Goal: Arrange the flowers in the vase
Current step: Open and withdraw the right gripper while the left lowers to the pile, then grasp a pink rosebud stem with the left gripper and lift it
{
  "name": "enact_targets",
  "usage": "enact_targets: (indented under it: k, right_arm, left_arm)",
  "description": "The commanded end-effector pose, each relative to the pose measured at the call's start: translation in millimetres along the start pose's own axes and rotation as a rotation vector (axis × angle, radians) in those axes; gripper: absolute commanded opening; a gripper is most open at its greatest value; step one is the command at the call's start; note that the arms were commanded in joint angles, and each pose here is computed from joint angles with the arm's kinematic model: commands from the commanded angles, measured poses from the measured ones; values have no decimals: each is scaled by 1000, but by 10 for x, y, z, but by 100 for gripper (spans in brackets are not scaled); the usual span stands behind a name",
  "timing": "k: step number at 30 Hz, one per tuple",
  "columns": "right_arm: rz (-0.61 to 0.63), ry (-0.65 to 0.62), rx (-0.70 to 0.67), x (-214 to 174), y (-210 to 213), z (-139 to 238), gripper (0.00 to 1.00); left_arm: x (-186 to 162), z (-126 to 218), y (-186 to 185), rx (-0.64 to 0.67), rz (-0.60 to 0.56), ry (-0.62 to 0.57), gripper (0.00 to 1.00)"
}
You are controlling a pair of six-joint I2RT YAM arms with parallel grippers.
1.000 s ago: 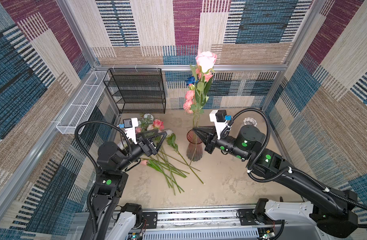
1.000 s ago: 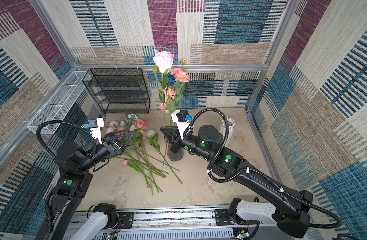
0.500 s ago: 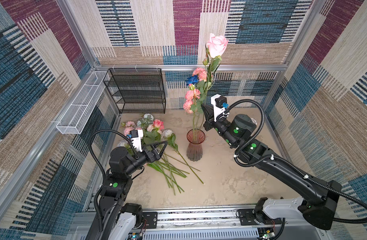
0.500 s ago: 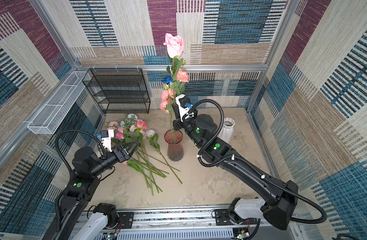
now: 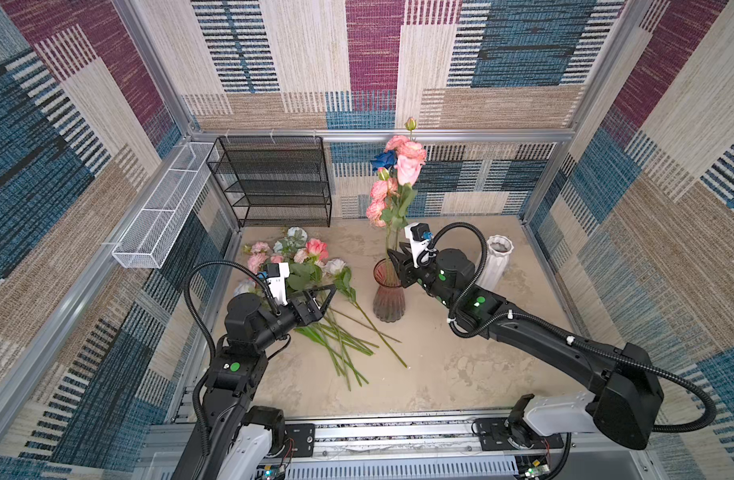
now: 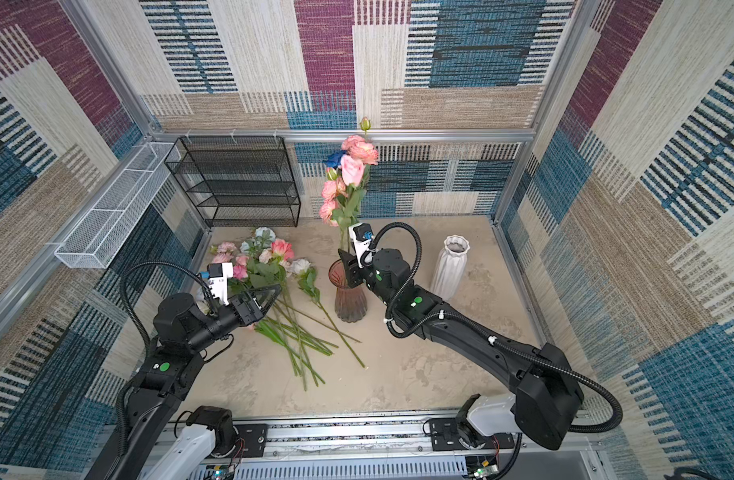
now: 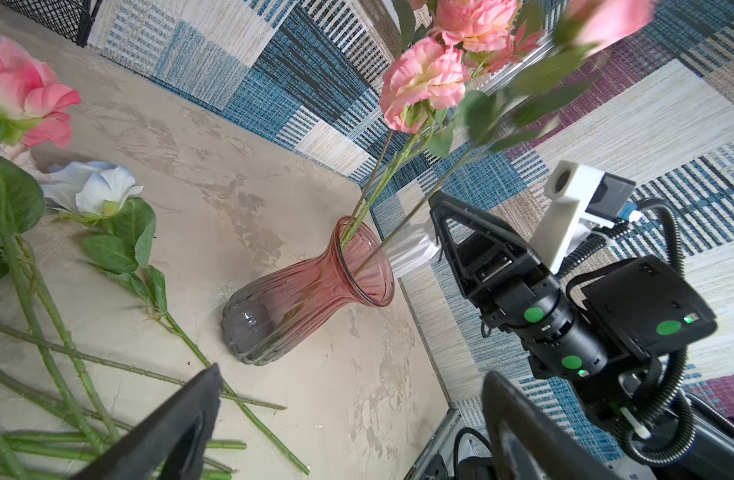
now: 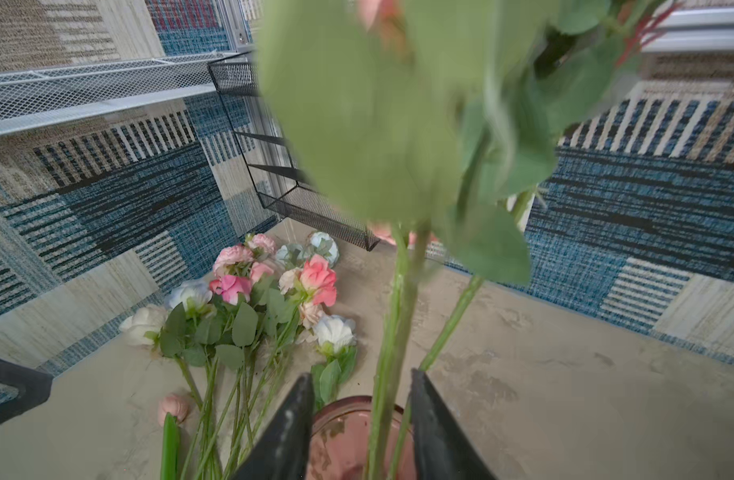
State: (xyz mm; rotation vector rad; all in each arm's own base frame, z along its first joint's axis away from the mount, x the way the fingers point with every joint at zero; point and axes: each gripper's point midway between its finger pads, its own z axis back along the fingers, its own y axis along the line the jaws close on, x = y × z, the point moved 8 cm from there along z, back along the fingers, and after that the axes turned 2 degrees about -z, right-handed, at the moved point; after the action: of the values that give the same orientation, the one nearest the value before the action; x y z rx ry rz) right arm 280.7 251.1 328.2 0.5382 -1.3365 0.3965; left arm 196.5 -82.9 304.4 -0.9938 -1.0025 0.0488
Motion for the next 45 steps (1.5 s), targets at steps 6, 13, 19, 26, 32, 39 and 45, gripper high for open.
enact_targets:
  k: [6,13,19,26,32,39,45]
  right_arm:
    - [-121,35,61,-1,31,233,68]
    - [-180,-13,140,126,58,608,72]
    - [-224,-23,171,103,43,878,65]
    - [-249,-25,148,7,-15,1014,57]
    - [-253,-25,128,-18,-45,1059,55]
    - [-257,-29,95,-56,-90,1121,55]
    - [-258,-31,87,-57,-101,1150,55]
  left_arm:
    - [-40,-57,77,10,40,20,99]
    - [-109,-89,240,101,94,28,99]
    - [-266,-119,608,384,174,121,76]
    - [-378,-461,996,446,291,177,48]
    - [-432,-808,1262,449,348,191,38]
    - [-626,-1182,1324,454,358,276,39]
    - [-805,-1382,1377,445,391,343,43]
